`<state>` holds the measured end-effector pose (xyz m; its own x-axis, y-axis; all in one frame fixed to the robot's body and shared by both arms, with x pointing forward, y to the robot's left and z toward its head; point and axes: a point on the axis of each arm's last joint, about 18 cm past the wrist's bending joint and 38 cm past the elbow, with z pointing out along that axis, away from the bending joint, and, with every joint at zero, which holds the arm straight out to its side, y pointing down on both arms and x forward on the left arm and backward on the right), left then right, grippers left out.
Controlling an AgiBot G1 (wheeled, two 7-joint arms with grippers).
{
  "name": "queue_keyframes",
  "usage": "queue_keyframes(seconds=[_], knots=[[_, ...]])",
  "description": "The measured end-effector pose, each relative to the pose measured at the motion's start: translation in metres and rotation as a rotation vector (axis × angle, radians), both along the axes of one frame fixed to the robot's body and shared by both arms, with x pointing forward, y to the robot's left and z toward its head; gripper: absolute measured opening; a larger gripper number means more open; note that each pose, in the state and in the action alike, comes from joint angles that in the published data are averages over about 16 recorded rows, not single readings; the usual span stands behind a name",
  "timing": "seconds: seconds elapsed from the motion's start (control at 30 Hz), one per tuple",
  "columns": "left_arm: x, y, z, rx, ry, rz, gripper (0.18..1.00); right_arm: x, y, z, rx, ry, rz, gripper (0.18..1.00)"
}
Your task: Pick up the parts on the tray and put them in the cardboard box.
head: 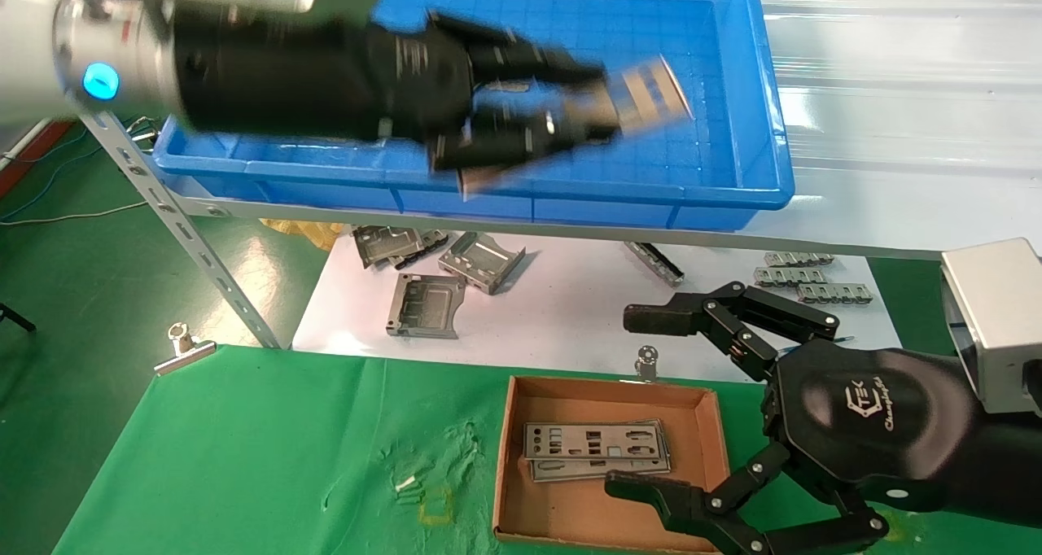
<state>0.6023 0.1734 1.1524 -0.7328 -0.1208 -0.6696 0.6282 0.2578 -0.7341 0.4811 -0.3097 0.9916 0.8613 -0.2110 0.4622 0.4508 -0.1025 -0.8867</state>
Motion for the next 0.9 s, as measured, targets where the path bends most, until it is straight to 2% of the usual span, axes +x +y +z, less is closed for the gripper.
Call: queue_keyframes(seconds=[0.17, 0.33, 0.67, 0.9], knots=[[-0.004, -0.003, -0.038, 0.1, -0.001, -0.061, 0.445, 0.0, 0.0, 0.0, 0.0, 0.0, 0.0, 1.001], [0.005, -0.013, -0.083, 0.168, 0.022, -0.084, 0.444, 0.0, 0.0, 0.0, 0.0, 0.0, 0.0, 1.001], [0.042, -0.048, -0.172, 0.267, 0.045, -0.047, 0.444, 0.0, 0.0, 0.0, 0.0, 0.0, 0.0, 1.001], [0.061, -0.068, -0.219, 0.318, 0.043, -0.004, 0.444, 0.0, 0.0, 0.0, 0.0, 0.0, 0.0, 1.001]])
